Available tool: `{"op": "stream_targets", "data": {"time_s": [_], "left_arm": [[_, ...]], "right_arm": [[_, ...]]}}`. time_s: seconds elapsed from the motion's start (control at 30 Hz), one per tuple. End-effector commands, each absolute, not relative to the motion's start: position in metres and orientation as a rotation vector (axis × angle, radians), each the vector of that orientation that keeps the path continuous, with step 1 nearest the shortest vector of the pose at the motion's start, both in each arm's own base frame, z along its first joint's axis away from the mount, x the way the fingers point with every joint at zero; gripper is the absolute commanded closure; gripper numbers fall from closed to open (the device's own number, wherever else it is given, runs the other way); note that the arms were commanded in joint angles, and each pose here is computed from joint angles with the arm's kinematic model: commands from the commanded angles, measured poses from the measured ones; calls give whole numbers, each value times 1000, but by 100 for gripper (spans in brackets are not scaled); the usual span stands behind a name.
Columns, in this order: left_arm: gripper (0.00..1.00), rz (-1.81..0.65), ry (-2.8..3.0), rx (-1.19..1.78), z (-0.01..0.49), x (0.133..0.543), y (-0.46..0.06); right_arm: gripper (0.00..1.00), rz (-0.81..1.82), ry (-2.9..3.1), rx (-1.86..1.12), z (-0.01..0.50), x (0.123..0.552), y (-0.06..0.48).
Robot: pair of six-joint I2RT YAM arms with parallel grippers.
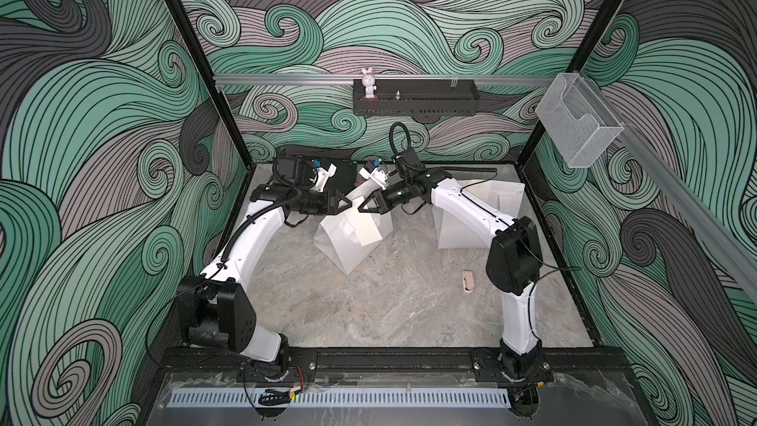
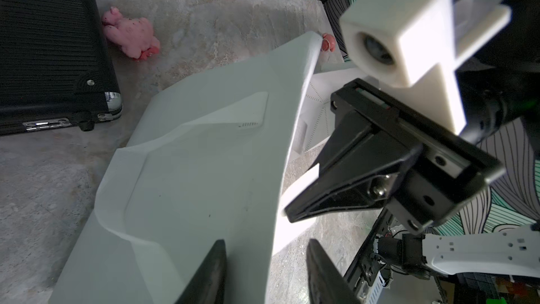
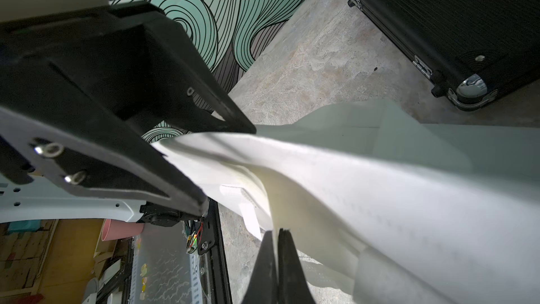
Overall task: Staple the receipts to the bags
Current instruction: Hold the receipt from the takeout bag.
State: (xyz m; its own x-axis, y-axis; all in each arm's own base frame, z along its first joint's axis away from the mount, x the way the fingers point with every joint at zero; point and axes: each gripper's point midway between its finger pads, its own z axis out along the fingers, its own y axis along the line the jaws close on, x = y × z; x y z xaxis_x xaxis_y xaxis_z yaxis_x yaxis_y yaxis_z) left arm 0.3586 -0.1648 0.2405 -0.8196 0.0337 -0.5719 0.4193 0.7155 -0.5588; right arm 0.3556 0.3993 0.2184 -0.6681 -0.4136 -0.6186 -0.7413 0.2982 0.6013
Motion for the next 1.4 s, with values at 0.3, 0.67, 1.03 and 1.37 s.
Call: {"op": "stream_targets", "data": {"time_s": [0.3, 0.67, 1.03, 1.37], "left_arm": [[65, -913, 2378, 403, 251, 356, -168], [81, -904, 2392, 420, 248, 357, -170], [81, -878, 2410, 440, 243, 361, -171], [85, -870, 2415, 466, 242, 358, -173]], "right_arm": [[100, 1274, 2170, -1065, 237, 363, 404], [100, 1260, 2180, -1076, 232, 362, 406], [100, 1259, 2183, -1088, 230, 360, 409], [100, 1246, 2170, -1092, 235, 362, 410]]}}
